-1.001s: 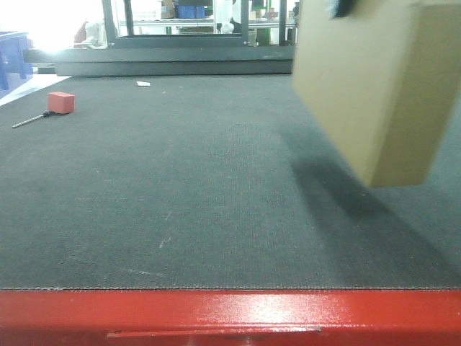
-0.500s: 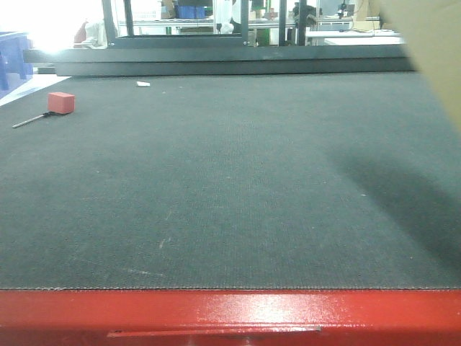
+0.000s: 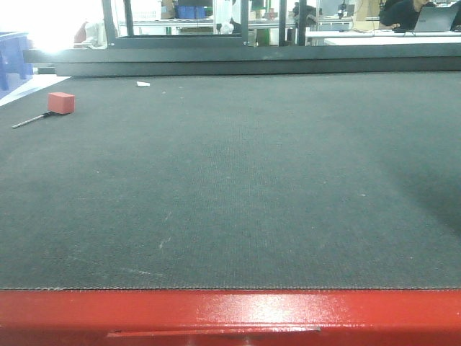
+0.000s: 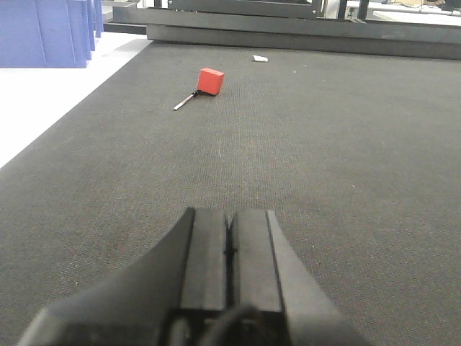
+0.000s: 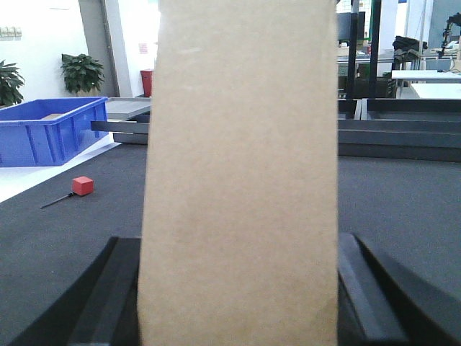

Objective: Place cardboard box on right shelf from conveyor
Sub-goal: 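Hold the box in the right gripper while turning away from the conveyor, then drive toward the steel shelf rack carrying the box in the right gripper, then approach the shelf and raise the held box above the roller track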

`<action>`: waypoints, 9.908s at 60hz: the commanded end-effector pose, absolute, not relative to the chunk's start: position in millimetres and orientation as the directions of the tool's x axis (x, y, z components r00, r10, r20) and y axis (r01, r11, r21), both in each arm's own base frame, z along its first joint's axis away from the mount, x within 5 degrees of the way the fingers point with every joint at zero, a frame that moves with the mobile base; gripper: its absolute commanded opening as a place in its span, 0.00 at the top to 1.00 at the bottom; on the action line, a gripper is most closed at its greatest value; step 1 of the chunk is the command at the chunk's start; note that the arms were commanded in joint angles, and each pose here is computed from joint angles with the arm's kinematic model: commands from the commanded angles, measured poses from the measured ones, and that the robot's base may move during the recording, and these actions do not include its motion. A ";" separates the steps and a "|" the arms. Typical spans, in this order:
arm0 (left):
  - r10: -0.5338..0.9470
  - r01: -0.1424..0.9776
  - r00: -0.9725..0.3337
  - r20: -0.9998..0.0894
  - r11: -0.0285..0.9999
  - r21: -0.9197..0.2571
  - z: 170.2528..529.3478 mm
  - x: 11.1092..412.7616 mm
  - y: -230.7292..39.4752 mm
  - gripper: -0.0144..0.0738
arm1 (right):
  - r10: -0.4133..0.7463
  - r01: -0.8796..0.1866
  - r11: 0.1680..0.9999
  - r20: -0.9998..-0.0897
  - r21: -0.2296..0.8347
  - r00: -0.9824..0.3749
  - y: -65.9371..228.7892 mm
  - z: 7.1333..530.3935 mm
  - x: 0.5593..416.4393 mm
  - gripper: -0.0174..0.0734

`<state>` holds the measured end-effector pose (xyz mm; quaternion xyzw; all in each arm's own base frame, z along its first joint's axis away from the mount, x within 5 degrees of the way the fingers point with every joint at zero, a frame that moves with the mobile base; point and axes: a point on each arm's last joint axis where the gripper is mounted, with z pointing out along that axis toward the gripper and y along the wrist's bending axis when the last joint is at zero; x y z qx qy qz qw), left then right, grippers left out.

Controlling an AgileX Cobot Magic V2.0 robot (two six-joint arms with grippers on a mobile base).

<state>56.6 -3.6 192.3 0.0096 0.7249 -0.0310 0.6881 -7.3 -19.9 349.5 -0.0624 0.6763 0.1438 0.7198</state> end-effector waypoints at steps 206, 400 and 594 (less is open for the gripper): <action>-0.039 0.052 0.039 -0.998 0.998 -0.037 198.1 56.0 -3.0 0.97 | 0.115 -0.295 0.953 -0.984 0.070 0.139 -19.8 363.4 -8.4 0.64; -0.039 0.053 0.041 -0.998 0.998 -0.037 198.2 55.8 -3.0 0.97 | 0.115 -0.295 0.953 -0.984 0.070 0.138 -19.7 363.4 -8.3 0.64; -0.039 0.053 0.039 -0.998 0.998 -0.037 198.1 55.9 -3.0 0.97 | 0.115 -0.295 0.953 -0.984 0.070 0.139 -19.7 363.4 -8.3 0.64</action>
